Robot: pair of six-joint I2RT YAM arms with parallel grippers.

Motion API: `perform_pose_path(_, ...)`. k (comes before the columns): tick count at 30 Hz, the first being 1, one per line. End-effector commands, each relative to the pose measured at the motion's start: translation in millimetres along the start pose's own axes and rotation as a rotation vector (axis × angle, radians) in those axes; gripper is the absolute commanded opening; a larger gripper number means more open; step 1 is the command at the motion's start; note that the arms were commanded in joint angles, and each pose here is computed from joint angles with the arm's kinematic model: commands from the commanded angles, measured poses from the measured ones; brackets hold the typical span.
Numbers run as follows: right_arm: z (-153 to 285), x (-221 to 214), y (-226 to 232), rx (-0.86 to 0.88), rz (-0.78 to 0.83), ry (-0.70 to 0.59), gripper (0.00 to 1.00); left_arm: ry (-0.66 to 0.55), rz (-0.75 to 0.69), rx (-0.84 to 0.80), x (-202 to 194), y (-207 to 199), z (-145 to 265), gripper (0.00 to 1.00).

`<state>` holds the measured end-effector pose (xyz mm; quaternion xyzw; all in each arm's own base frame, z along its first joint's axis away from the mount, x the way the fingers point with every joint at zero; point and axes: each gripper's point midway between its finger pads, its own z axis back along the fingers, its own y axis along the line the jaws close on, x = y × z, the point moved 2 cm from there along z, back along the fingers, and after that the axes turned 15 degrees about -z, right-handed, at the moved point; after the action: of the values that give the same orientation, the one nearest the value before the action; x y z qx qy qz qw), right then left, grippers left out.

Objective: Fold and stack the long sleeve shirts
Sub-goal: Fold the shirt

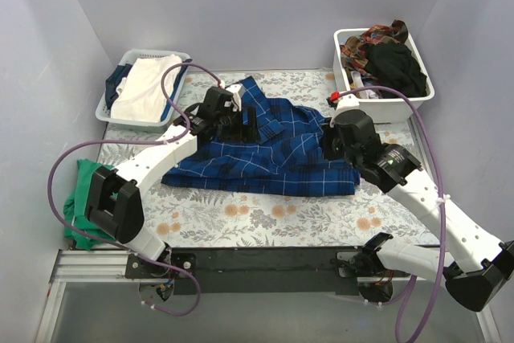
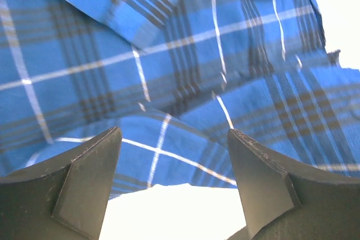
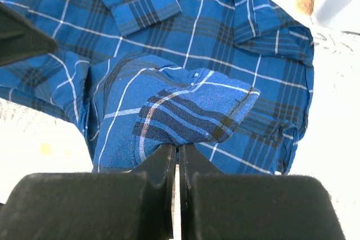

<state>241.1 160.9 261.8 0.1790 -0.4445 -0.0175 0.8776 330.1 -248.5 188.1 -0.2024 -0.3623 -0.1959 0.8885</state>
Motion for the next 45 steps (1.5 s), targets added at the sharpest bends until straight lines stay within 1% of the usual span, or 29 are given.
perform_pose_path(1,1,1,-1,0.002,-0.015,-0.017,0.01,0.062,-0.017,-0.194,-8,-35,8,0.77)
perform_pose_path(5,-3,-3,0,0.001,-0.02,0.004,0.01,0.087,-0.045,-0.254,-17,-51,9,0.8)
perform_pose_path(9,-3,-5,3,0.018,-0.015,0.014,0.01,0.139,-0.065,-0.264,-32,-58,-6,0.81)
perform_pose_path(14,-2,-2,0,0.006,-0.007,0.0,0.01,0.181,-0.09,-0.252,-43,-62,-16,0.81)
perform_pose_path(19,-4,-2,0,-0.002,-0.012,0.003,0.01,0.237,-0.106,-0.211,-57,-57,-17,0.77)
perform_pose_path(21,-5,-2,1,-0.002,-0.01,0.003,0.01,0.259,-0.103,-0.194,-63,-54,-23,0.69)
perform_pose_path(23,-4,-2,0,-0.002,-0.008,0.003,0.01,0.264,-0.091,-0.175,-62,-53,-27,0.59)
perform_pose_path(24,-4,-3,0,-0.004,-0.01,0.004,0.01,0.26,-0.087,-0.165,-60,-52,-28,0.5)
perform_pose_path(27,-2,-4,-1,0.0,-0.007,0.003,0.01,0.252,-0.083,-0.152,-56,-52,-33,0.4)
perform_pose_path(28,-2,-5,-2,-0.002,-0.008,0.003,0.01,0.251,-0.083,-0.147,-55,-51,-34,0.3)
perform_pose_path(30,-1,-5,-2,0.0,-0.01,0.0,0.01,0.258,-0.081,-0.134,-55,-49,-39,0.18)
perform_pose_path(31,-1,-5,-3,-0.003,-0.01,0.002,0.01,0.258,-0.083,-0.125,-54,-48,-40,0.06)
perform_pose_path(32,-1,-5,-3,0.002,-0.008,0.003,0.01,0.256,-0.082,-0.114,-53,-47,-41,0.0)
perform_pose_path(37,-1,-9,-4,-0.001,-0.006,0.013,0.01,0.221,-0.088,-0.079,-44,-43,-35,0.0)
perform_pose_path(38,-2,-10,-4,0.001,-0.004,0.018,0.01,0.218,-0.089,-0.079,-42,-44,-34,0.12)
perform_pose_path(40,-3,-12,-4,-0.002,-0.004,0.023,0.01,0.204,-0.09,-0.085,-35,-46,-28,0.26)
perform_pose_path(41,-4,-13,-5,-0.005,-0.004,0.027,0.01,0.201,-0.088,-0.08,-33,-46,-25,0.43)
perform_pose_path(43,-4,-14,-6,-0.007,-0.005,0.027,0.01,0.192,-0.082,-0.085,-30,-48,-22,0.57)
perform_pose_path(45,-5,-16,-7,-0.01,-0.005,0.034,0.01,0.183,-0.069,-0.1,-26,-52,-17,0.65)
